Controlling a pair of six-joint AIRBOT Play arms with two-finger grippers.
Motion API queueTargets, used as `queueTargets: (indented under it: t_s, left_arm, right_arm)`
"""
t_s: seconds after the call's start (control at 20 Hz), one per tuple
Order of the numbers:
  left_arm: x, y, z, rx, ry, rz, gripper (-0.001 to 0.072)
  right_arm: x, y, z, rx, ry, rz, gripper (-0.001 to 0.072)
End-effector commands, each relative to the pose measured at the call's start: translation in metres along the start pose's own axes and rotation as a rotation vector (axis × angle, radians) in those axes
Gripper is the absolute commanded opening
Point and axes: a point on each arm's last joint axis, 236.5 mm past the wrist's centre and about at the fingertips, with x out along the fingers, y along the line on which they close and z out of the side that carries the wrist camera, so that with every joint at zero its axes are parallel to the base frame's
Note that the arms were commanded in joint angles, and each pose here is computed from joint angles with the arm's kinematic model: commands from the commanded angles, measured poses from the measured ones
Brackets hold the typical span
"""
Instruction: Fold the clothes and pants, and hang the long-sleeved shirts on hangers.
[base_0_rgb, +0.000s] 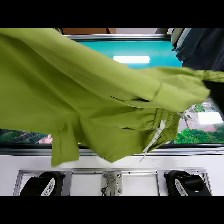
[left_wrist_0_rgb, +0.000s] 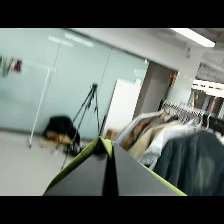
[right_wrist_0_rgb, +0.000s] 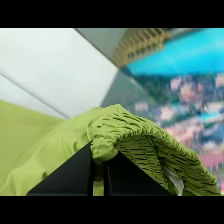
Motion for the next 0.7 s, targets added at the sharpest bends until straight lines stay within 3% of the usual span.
queueTargets:
  t_s: [0.0, 0.35, 0.65]
  left_arm:
    - [0.063, 0.050, -0.079, -0.054, 0.257, 0.042, 0.0006]
    - [0.178, 0.146, -0.318, -0.223, 0.761, 0.068, 0.0006]
    - [0.191, 0.199, -0.399, -0.323, 0.800, 0.175, 0.0006]
  right_arm:
    - [0.026, -0.054, -0.037, 0.153, 0.210, -0.178, 0.0022]
    - [0.107, -0.211, -0.088, 0.260, 0.499, -0.514, 0.0021]
    - [0.162, -0.292, -0.072, 0.195, 0.424, -0.608, 0.0022]
